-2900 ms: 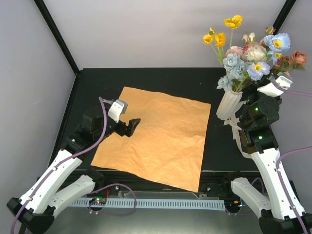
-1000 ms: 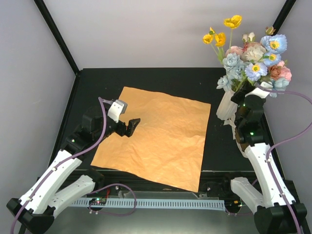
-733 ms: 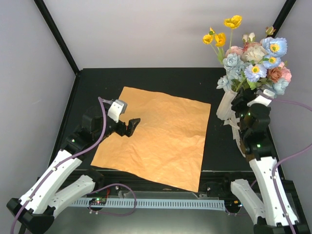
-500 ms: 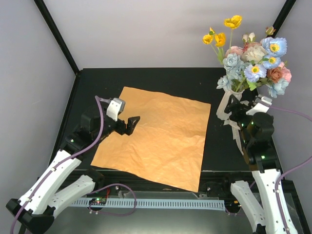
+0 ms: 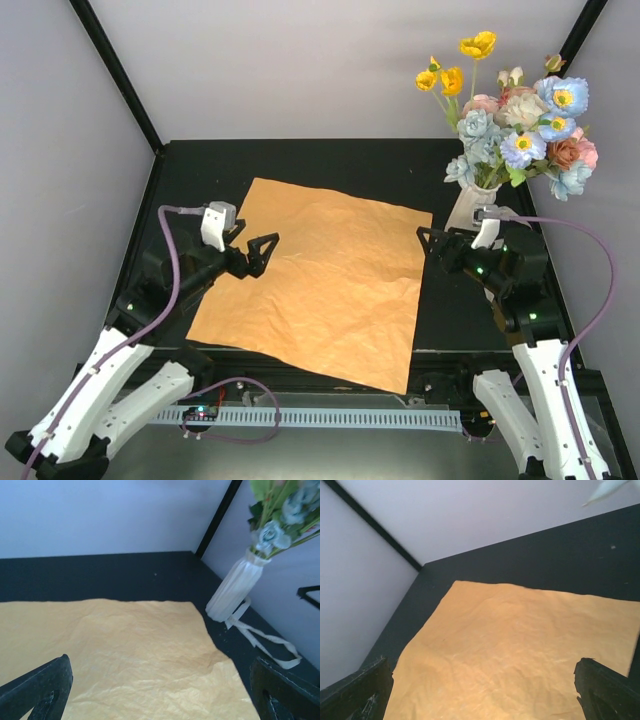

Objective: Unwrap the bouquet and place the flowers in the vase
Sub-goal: Reset both arms

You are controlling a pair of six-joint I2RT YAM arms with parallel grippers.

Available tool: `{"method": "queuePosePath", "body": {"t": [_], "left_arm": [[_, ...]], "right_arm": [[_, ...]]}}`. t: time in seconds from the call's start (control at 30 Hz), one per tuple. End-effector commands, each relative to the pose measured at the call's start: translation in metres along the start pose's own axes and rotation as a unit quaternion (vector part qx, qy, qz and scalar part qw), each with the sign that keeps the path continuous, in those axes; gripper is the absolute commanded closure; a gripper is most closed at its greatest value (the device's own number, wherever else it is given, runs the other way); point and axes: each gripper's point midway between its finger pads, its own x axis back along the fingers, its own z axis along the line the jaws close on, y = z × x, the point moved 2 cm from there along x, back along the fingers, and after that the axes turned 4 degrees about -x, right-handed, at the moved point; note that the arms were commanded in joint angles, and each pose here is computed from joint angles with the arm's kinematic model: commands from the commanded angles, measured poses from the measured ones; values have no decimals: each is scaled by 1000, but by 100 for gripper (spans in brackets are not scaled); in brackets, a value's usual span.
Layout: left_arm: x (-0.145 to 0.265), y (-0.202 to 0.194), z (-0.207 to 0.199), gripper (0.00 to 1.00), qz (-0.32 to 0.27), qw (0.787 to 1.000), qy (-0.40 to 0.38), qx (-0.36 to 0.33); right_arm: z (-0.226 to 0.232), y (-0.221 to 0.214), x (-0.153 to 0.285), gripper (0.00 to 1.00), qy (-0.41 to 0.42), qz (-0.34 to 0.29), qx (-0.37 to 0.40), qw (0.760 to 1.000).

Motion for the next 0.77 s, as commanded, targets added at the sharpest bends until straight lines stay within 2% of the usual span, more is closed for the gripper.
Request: {"method": "queuePosePath", "body": {"t": [0.0,0.37,0.73], "left_arm": [[16,16,-12,1,-48,998,-32,14],[19,14,-24,1,-43,996,-74,29],[14,9,-23,1,-36,996,-76,30]], "right_arm": [[25,-10,7,0,76,34,9,996],[53,9,25,0,126,4,7,992],[50,7,25,0,123,-2,9,992]]}}
